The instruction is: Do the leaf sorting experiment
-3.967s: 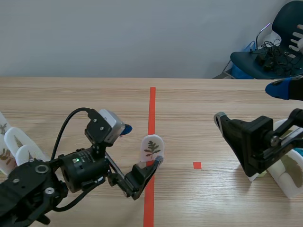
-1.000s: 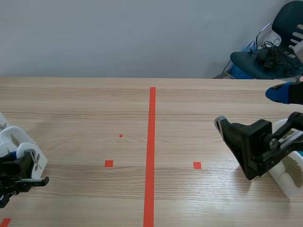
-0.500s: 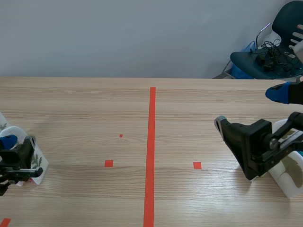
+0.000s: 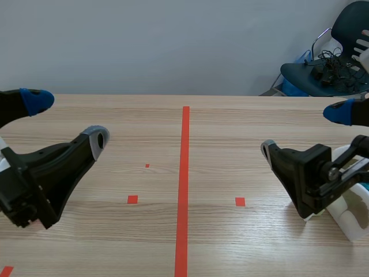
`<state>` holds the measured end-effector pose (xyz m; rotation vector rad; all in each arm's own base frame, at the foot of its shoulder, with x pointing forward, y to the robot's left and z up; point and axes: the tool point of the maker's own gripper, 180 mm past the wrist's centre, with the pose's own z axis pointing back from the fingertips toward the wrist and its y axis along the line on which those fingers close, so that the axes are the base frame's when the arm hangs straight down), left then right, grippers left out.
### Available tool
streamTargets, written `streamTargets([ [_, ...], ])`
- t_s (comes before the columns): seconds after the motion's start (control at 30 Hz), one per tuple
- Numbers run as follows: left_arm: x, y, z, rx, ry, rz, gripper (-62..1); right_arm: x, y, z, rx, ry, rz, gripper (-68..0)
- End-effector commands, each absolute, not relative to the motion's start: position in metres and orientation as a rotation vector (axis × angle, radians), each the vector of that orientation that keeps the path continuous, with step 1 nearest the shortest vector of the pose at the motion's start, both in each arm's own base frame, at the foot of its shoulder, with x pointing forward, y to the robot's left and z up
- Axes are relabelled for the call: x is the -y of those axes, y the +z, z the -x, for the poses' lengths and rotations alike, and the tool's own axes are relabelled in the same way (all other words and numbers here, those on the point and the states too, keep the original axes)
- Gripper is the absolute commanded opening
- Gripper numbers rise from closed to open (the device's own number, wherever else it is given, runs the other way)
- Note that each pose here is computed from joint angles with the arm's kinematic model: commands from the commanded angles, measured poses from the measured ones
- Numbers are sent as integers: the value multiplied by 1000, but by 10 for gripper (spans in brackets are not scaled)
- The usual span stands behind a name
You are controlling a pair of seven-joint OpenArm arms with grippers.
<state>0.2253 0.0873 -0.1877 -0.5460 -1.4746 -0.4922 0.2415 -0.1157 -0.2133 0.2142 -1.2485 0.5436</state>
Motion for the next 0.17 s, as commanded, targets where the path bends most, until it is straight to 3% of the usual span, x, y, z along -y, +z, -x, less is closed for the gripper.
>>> streamTargets([
  [0.0,-91,-194,-226,1449,-439,559,14,117,-205,-245,1283,524,-227,4],
  [0.13,-92,-208,-225,1374,-444,539,14,115,-204,-245,1287,505,-254,4],
])
